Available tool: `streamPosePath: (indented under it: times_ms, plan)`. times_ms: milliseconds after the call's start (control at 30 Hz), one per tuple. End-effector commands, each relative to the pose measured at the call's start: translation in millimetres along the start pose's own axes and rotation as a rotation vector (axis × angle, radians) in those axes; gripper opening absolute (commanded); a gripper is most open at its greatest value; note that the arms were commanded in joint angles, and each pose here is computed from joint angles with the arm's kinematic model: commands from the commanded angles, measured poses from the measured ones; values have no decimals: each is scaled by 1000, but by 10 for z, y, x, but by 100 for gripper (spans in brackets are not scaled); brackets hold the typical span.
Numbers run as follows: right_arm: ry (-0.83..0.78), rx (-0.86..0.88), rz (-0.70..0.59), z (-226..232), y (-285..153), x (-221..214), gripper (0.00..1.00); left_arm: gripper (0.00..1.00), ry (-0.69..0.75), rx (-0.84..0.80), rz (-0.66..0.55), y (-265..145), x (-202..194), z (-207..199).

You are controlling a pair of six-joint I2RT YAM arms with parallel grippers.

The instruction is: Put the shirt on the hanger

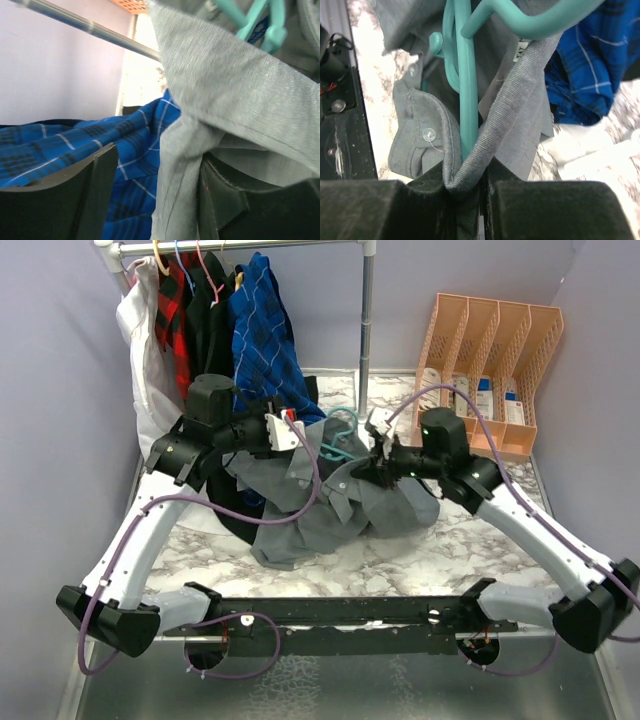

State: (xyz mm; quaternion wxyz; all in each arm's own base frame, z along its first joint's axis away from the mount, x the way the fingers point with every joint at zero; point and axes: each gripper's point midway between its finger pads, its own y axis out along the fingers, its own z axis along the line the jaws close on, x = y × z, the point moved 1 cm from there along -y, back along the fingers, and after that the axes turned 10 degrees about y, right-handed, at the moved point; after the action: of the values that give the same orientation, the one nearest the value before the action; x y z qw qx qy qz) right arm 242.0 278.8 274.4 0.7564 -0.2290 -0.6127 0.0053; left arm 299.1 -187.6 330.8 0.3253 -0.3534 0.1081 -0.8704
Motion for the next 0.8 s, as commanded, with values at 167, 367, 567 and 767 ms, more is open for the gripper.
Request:
streamPosePath:
  times_ms: [167, 367, 567, 767]
  plan:
    - [90, -268, -70, 44, -661, -43, 1, 64, 32, 79, -7, -333, -171, 84]
    - [76, -318, -74, 127, -938, 6, 1, 64, -20, 25, 18, -269, -475, -73]
    - [45, -327, -118, 70, -905, 138, 1, 73, -134, 31, -119, -280, -135, 139]
    - [140, -515, -121, -333, -859, 426, 1, 99, -338, 93, -213, -536, 322, 436]
